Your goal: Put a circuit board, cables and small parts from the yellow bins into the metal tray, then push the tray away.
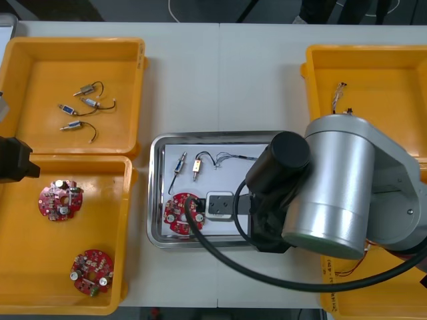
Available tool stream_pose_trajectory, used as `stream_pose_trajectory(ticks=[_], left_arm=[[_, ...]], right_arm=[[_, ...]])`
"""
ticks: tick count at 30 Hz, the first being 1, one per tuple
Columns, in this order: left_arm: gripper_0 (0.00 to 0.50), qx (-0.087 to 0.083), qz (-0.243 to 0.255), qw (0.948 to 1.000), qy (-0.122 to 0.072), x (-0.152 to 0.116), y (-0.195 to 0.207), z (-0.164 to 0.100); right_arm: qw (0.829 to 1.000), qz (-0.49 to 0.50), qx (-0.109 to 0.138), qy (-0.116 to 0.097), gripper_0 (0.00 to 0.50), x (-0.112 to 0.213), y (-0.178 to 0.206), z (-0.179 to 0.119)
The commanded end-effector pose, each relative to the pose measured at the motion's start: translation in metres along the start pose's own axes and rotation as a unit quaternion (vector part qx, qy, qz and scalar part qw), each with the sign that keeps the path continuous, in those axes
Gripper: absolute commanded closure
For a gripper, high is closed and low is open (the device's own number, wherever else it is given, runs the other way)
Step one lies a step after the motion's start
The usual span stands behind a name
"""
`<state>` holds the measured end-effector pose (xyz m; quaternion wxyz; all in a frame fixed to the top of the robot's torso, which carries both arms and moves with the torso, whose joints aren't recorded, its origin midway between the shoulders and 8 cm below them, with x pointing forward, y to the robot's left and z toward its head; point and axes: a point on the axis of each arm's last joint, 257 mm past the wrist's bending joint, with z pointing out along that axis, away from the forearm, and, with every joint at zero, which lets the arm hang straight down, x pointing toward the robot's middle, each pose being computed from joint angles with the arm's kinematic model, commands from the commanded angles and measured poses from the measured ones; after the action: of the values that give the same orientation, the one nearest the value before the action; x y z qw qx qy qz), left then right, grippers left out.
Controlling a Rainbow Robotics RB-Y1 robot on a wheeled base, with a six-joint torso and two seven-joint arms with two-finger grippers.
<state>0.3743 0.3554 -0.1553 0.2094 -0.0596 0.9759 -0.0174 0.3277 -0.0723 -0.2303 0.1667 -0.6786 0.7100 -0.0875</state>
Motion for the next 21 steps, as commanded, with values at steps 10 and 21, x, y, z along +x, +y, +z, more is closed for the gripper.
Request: stream_pose_trajectory(ticks=[10, 21], left_arm=[[0.000, -0.026, 0.069, 0.9972, -0.013, -0.004, 0.016, -0.015], [0.000, -0.026, 0.071, 0.9971, -0.012, -0.003, 0.016, -0.014]], right_arm=[[0.999, -0.046, -0.008, -0.007, 0.000, -0.041, 0.020, 0.032], [0.998, -0.057, -0.011, -0.002, 0.000, -0.048, 0.032, 0.060]])
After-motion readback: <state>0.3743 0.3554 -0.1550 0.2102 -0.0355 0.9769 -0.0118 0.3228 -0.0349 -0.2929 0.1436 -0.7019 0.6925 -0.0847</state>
